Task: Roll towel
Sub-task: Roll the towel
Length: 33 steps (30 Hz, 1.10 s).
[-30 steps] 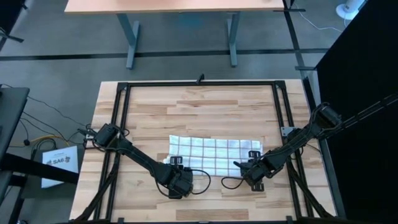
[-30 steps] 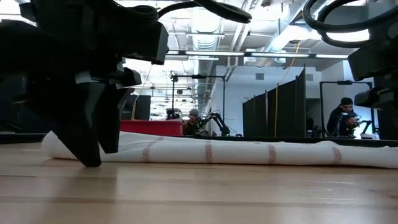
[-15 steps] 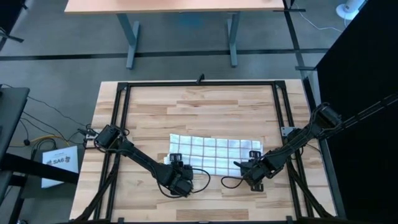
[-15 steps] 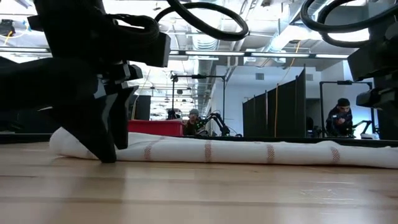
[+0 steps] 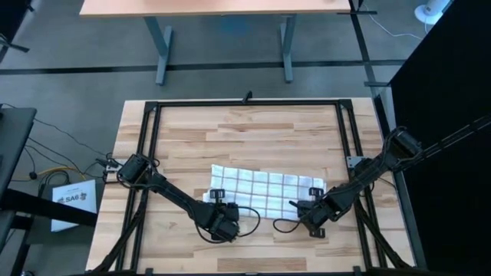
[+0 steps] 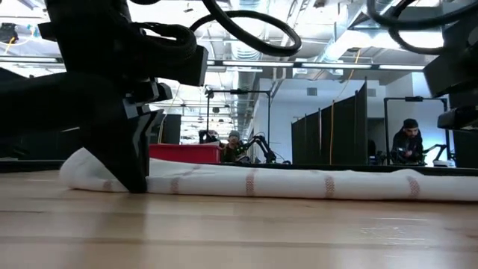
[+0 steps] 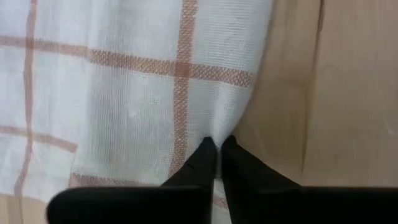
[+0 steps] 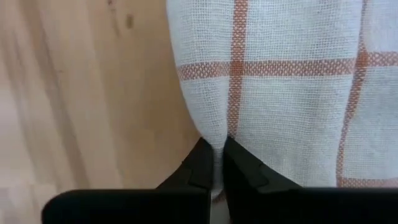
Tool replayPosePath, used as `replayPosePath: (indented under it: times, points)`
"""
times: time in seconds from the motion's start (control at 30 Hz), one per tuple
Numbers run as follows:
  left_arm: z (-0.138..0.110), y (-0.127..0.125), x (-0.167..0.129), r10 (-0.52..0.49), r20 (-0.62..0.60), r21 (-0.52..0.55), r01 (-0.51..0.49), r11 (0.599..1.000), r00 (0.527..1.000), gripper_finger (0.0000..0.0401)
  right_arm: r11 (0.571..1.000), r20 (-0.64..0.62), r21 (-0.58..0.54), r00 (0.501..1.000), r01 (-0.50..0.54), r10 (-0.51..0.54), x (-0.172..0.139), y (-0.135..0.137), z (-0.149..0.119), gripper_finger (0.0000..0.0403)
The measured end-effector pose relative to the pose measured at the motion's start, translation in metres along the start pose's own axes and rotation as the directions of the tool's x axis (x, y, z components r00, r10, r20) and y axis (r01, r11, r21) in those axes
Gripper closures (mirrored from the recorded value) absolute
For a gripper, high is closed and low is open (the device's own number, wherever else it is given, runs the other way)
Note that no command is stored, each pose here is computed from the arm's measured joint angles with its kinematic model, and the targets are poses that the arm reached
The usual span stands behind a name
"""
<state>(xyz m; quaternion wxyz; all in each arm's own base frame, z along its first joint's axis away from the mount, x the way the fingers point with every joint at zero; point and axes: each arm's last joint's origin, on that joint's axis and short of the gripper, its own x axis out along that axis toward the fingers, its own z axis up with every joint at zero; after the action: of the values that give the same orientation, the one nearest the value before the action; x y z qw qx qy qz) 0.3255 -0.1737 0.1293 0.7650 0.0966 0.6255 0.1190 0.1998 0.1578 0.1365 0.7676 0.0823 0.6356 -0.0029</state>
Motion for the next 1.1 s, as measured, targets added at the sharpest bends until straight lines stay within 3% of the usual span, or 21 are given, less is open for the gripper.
replayPosePath:
  times: [0.2,0.47,0.9,1.1]
  points:
    - [0.004,0.005,-0.020,-0.127,-0.025,-0.020,0.127,0.992,0.992,0.0399,0.997,0.010,0.015,0.997,-0.079,0.079,-0.013,0.009,-0.004,0.0391]
    - [0.016,0.040,-0.046,-0.326,-0.037,-0.078,0.323,0.943,0.945,0.0399,0.982,0.079,0.065,0.981,-0.180,0.175,-0.047,0.008,-0.003,0.0391]
    - [0.037,0.113,-0.033,-0.387,-0.041,-0.019,0.387,0.922,0.921,0.0400,0.985,0.012,0.162,0.998,-0.057,0.056,-0.045,-0.027,0.000,0.0391]
    - [0.037,0.143,-0.031,-0.474,-0.063,0.006,0.475,0.880,0.878,0.0400,0.973,0.060,0.206,0.994,-0.104,0.094,-0.062,-0.041,0.005,0.0391]
